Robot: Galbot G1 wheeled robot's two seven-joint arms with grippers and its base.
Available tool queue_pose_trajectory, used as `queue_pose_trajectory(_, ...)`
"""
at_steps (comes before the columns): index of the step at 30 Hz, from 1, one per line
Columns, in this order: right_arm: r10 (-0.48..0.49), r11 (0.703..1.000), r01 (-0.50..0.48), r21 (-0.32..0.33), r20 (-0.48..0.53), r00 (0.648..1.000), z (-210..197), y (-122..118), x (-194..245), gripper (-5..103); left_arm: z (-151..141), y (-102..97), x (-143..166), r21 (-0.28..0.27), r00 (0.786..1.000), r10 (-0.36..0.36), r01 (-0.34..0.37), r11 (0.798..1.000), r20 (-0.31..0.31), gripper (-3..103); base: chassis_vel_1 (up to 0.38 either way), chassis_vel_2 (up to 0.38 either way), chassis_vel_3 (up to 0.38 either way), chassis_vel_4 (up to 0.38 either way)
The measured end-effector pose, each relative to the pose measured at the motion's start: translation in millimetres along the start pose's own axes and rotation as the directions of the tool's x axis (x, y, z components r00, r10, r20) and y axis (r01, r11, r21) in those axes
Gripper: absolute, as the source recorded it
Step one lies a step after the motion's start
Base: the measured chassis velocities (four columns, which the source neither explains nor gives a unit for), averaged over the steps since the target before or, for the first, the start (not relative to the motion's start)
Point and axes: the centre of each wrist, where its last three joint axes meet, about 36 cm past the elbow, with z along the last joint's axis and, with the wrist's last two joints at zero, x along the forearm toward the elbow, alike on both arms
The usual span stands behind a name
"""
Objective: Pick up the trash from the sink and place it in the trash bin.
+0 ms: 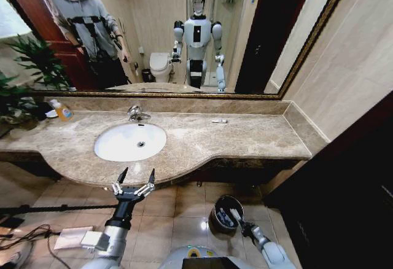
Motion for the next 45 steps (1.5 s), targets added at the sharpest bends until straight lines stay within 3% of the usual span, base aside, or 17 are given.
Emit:
queue_pose_trajectory(8, 0.012, 1.000, -0.011, 0.020, -0.012, 1.000, -11.4, -7.8, -24.5, -3, 0.0, 0.0, 0.0, 0.000, 1.000, 0.000, 0.000, 1.000, 0.000, 100, 0.000, 0.000, 0.000, 0.000)
queue_pose_trajectory(11, 0.017, 1.000, -0.017, 0.018, -0.014, 1.000, -12.6, -6.8, -30.5, 6, 0.0, 0.0, 0.0, 0.000, 1.000, 0.000, 0.000, 1.000, 0.000, 100, 0.000, 0.000, 0.000, 0.000)
queue_pose_trajectory(15, 0.024, 1.000, -0.024, 0.007, -0.012, 1.000, -14.0, -1.1, -35.2, 28, 0.0, 0.0, 0.0, 0.000, 1.000, 0.000, 0.000, 1.000, 0.000, 100, 0.000, 0.000, 0.000, 0.000)
queue_pose_trajectory(17, 0.026, 1.000, -0.025, 0.005, -0.012, 1.000, -13.9, 0.5, -35.2, 28, 0.0, 0.0, 0.0, 0.000, 1.000, 0.000, 0.000, 1.000, 0.000, 100, 0.000, 0.000, 0.000, 0.000)
queue_pose_trajectory(20, 0.030, 1.000, -0.030, 0.005, -0.003, 1.000, -13.6, 3.6, -31.6, 44, 0.0, 0.0, 0.0, 0.000, 1.000, 0.000, 0.000, 1.000, 0.000, 100, 0.000, 0.000, 0.000, 0.000)
queue_pose_trajectory(23, 0.033, 0.999, -0.033, 0.004, 0.002, 0.999, -13.4, 4.3, -29.3, 50, 0.0, 0.0, 0.0, 0.000, 1.000, 0.000, 0.000, 1.000, 0.000, 100, 0.000, 0.000, 0.000, 0.000)
queue_pose_trajectory(25, 0.040, 0.999, -0.040, -0.004, 0.015, 0.999, -12.1, 5.8, -24.2, 61, 0.0, 0.0, 0.0, 0.000, 1.000, 0.000, 0.000, 1.000, 0.000, 100, 0.000, 0.000, 0.000, 0.000)
queue_pose_trajectory(26, 0.089, 0.995, -0.085, -0.052, 0.078, 0.993, -11.6, 8.9, -14.3, 71, 0.0, 0.0, 0.0, 0.000, 1.000, 0.000, 0.000, 1.000, 0.000, 100, 0.000, 0.000, 0.000, 0.000)
queue_pose_trajectory(28, 0.165, 0.979, -0.146, -0.140, 0.139, 0.976, -14.2, 13.4, -4.4, 82, 0.0, 0.0, 0.0, 0.000, 1.000, 0.000, 0.000, 1.000, 0.000, 100, 0.000, 0.000, 0.000, 0.000)
queue_pose_trajectory(30, 0.182, 0.974, -0.158, -0.160, 0.148, 0.972, -14.5, 13.9, -1.6, 82, 0.0, 0.0, 0.0, 0.000, 1.000, 0.000, 0.000, 1.000, 0.000, 100, 0.000, 0.000, 0.000, 0.000)
queue_pose_trajectory(31, 0.241, 0.953, -0.197, -0.232, 0.177, 0.954, -13.7, 13.7, 12.7, 93, 0.0, 0.0, 0.0, 0.000, 1.000, 0.000, 0.000, 1.000, 0.000, 100, 0.000, 0.000, 0.000, 0.000)
queue_pose_trajectory(32, 0.273, 0.942, -0.221, -0.254, 0.194, 0.942, -11.5, 11.2, 23.2, 97, 0.0, 0.0, 0.0, 0.000, 1.000, 0.000, 0.000, 1.000, 0.000, 100, 0.000, 0.000, 0.000, 0.000)
queue_pose_trajectory(34, 0.305, 0.933, -0.246, -0.264, 0.210, 0.929, -10.9, 9.1, 32.4, 97, 0.0, 0.0, 0.0, 0.000, 1.000, 0.000, 0.000, 1.000, 0.000, 100, 0.000, 0.000, 0.000, 0.000)
queue_pose_trajectory(38, 0.419, 0.882, -0.314, -0.351, 0.283, 0.863, -26.4, 9.4, 79.4, 100, 0.0, 0.0, 0.0, 0.000, 1.000, 0.000, 0.000, 1.000, 0.000, 100, 0.000, 0.000, 0.000, 0.000)
queue_pose_trajectory(45, 0.497, 0.840, -0.331, -0.431, 0.362, 0.789, -53.9, 24.2, 145.1, 100, 0.0, 0.0, 0.0, 0.000, 1.000, 0.000, 0.000, 1.000, 0.000, 100, 0.000, 0.000, 0.000, 0.000)
